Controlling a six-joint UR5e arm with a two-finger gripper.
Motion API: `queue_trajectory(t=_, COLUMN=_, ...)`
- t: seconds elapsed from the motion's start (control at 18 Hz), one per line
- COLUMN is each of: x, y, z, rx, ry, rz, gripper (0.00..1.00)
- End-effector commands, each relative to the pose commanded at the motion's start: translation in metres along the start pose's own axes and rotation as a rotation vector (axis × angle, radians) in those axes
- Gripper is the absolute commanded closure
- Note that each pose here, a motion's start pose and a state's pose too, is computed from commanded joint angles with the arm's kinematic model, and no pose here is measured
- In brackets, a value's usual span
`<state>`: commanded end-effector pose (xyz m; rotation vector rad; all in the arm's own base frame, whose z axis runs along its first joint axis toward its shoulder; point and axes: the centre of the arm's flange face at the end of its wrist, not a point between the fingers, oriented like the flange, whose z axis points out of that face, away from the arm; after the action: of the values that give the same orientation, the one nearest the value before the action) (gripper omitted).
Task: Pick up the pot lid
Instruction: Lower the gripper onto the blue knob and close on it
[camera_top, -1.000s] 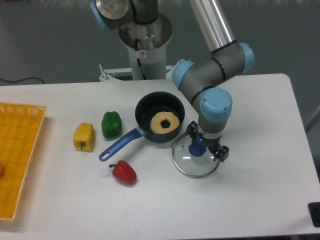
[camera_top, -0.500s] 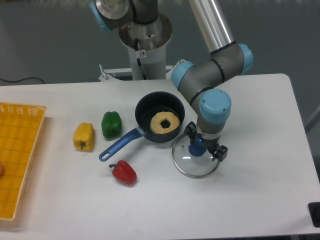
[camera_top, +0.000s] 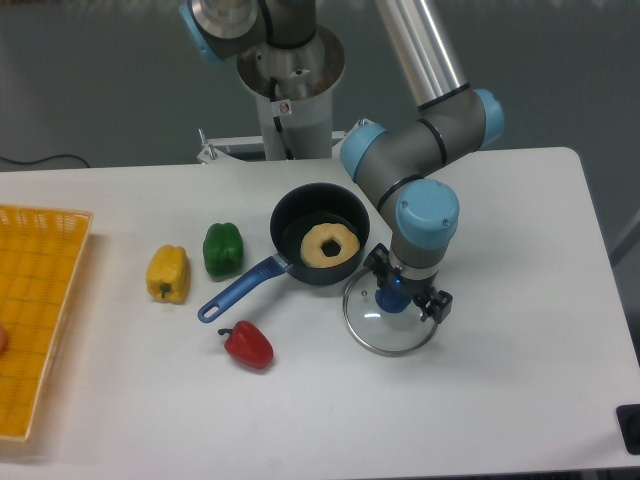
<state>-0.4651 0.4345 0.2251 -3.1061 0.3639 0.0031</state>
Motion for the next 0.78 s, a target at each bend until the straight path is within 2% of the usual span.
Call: queue_trajectory(t=0.78, x=0.009, y=-0.008, z=0.005, rx=0.006, ry=0.017, rz=0.009, gripper=0.00)
